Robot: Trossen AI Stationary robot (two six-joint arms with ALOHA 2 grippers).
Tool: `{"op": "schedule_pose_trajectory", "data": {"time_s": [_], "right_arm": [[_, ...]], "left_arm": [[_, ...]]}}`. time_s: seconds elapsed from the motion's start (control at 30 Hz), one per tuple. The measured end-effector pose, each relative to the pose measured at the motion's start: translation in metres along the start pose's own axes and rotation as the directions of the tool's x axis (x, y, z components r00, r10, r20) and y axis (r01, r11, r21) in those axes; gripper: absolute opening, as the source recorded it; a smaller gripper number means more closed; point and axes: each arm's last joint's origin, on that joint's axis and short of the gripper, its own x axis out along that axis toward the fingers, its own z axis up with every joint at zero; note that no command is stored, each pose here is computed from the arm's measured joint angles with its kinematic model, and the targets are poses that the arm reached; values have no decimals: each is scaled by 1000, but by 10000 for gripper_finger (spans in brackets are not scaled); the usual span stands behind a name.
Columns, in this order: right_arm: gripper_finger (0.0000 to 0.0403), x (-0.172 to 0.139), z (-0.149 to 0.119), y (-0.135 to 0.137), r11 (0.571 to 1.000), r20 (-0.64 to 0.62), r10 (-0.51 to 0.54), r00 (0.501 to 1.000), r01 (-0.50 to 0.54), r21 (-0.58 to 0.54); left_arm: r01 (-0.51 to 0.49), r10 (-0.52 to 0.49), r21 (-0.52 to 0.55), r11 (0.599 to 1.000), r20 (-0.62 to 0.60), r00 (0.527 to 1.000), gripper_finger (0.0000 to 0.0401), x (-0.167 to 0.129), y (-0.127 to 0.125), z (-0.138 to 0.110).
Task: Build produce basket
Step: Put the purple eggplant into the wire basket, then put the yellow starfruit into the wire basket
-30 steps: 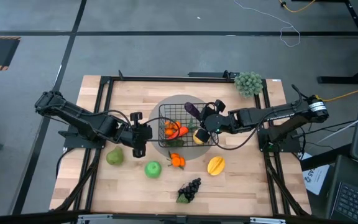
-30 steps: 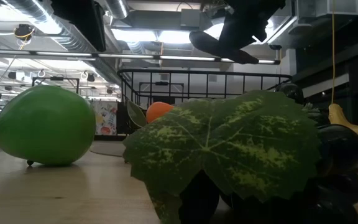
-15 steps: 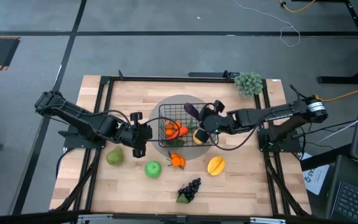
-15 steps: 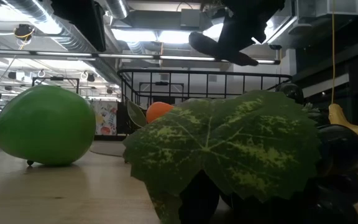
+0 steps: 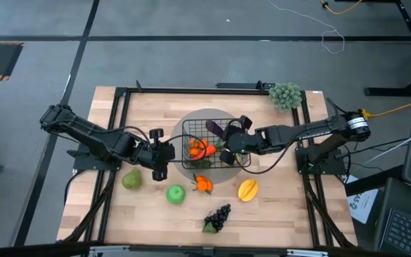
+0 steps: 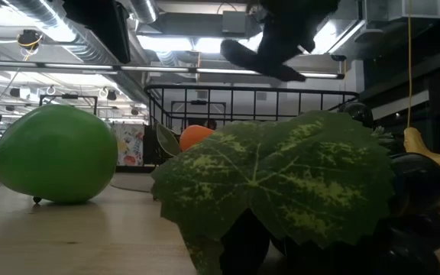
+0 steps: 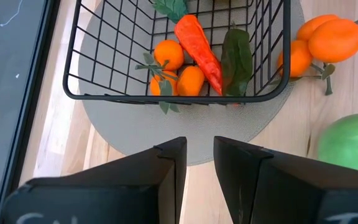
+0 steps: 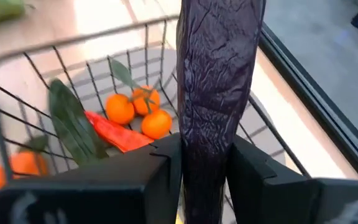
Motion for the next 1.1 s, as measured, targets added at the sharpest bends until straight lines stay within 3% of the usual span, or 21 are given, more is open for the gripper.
{"op": "schedule_pose_trajectory", "data": {"time_s": [0.27, 0.57, 0.97, 1.1], "right_arm": [[103, -3, 5, 2, 996, -8, 63, 998, -64, -61], [162, -2, 9, -2, 989, 39, -4, 999, 10, -148], [175, -2, 9, -1, 993, 38, 0, 999, 4, -116], [173, -2, 7, 2, 993, -2, 112, 994, -112, -48]], "left_arm": [[0, 0, 0, 1000, 0, 1000, 69, 0, 0, 0], [0, 0, 0, 1000, 0, 1000, 69, 0, 0, 0], [0, 0, 0, 1000, -1, 1000, 69, 0, 0, 0], [0, 0, 0, 1000, 0, 1000, 69, 0, 0, 0]]}}
